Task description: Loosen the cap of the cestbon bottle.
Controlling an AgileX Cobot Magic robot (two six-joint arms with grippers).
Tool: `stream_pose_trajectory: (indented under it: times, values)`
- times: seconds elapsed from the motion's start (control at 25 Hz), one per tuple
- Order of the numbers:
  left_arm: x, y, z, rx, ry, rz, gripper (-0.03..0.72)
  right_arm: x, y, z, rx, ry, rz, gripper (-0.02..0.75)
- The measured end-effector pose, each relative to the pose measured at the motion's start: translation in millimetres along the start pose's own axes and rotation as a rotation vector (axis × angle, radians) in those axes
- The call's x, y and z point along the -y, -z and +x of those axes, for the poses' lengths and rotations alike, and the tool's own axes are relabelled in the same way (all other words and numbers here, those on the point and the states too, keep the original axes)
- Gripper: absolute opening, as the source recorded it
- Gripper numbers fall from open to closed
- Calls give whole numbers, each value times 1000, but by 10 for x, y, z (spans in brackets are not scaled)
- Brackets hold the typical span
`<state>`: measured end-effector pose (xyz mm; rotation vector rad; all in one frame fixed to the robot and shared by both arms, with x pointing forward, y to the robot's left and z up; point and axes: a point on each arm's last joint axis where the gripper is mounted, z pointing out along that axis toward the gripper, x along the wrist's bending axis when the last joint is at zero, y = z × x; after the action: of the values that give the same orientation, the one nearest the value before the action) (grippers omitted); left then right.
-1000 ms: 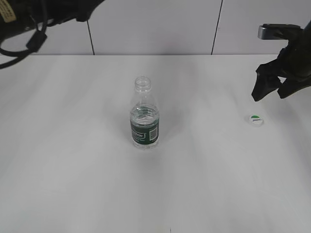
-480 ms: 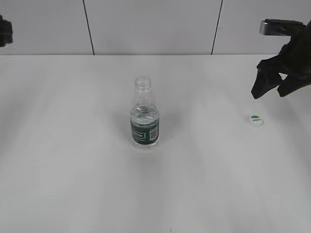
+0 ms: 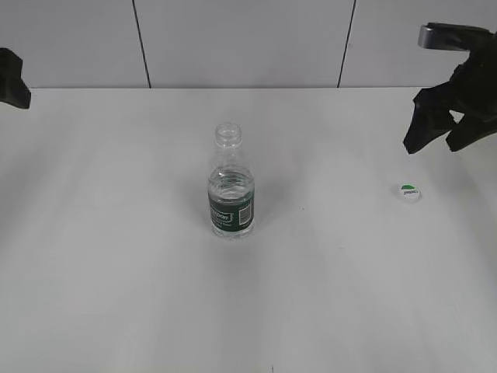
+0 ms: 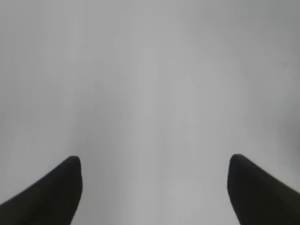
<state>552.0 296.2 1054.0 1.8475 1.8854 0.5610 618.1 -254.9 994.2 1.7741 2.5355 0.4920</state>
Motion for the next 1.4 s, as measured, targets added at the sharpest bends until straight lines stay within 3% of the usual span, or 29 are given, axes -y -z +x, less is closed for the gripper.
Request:
stream_pose_trajectory:
  times: [0.2,0.56,0.92,1.16,1.4]
  values:
    - [51,9,-28,34,-2,64,575,39,65,-28,53,-36,26,586]
    - [50,13,-74,84,0,64,575,96,89,-186,228,-52,83,586]
    - [25,29,-78,88,-1,55,575,107,129,-207,254,-55,83,586]
    - [-37,281,-49,54,-102,-32,573,125,493,-113,281,-44,-8,586]
    - [26,1086,-49,41,-140,-240,573,165,777,-41,311,-29,-78,586]
